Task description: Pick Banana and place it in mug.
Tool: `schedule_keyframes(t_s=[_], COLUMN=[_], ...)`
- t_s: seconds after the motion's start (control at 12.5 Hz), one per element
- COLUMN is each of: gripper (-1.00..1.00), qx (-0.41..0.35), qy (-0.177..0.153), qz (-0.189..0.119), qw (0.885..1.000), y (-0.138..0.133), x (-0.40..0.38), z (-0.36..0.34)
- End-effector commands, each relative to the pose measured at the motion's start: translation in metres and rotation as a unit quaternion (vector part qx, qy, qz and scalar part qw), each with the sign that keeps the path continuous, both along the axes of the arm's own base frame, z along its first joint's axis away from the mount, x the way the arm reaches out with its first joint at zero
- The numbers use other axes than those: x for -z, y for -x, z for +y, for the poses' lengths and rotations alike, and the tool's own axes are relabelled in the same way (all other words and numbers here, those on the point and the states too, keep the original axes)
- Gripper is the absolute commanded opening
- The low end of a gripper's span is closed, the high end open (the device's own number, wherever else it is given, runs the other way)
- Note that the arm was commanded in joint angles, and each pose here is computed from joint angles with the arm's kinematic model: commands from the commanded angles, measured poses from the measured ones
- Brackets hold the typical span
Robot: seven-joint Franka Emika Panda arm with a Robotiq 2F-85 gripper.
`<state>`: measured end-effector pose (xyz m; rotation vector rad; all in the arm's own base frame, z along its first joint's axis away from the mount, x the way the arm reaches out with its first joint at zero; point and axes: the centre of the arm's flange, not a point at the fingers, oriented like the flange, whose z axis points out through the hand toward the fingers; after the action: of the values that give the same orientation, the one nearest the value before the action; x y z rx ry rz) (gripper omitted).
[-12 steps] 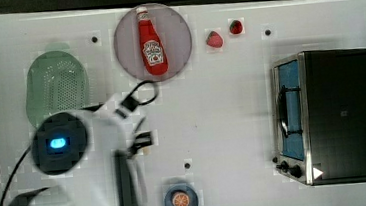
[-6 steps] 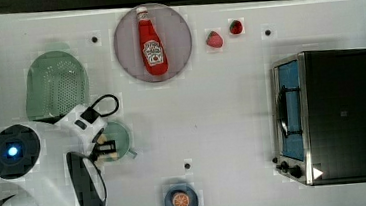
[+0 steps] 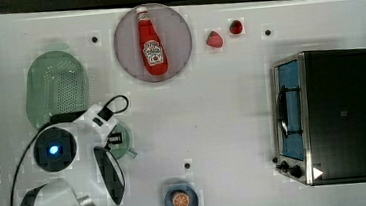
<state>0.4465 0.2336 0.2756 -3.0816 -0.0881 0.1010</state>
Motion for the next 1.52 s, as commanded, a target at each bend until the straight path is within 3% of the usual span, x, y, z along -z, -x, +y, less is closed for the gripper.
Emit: schedule_keyframes(t_s=[0.08,0.32,0.56,0.88,1.12,1.28,1.52], gripper=[-0.29,0.36,0.99,1.0,1.0,1.0,1.0], qx=[0.051,0.05,0.05,0.083,0.151,0.204,0.269], qy=[0.001,0.001,-0.001,0.001,0.005,0.007,0.01], qz=[0.009,0.018,0.001,-0.056,-0.093,-0.089,-0.042], qw=[0.999,0.999,0.999,0.995,0.984,0.975,0.962], y=[-0.004,-0.002,-0.006,-0.02,-0.036,-0.041,-0.034], x=[0.009,0.018,0.002,-0.066,-0.143,-0.192,-0.259], z=[-0.01,-0.008,-0.007,-0.04,-0.106,-0.16,-0.234])
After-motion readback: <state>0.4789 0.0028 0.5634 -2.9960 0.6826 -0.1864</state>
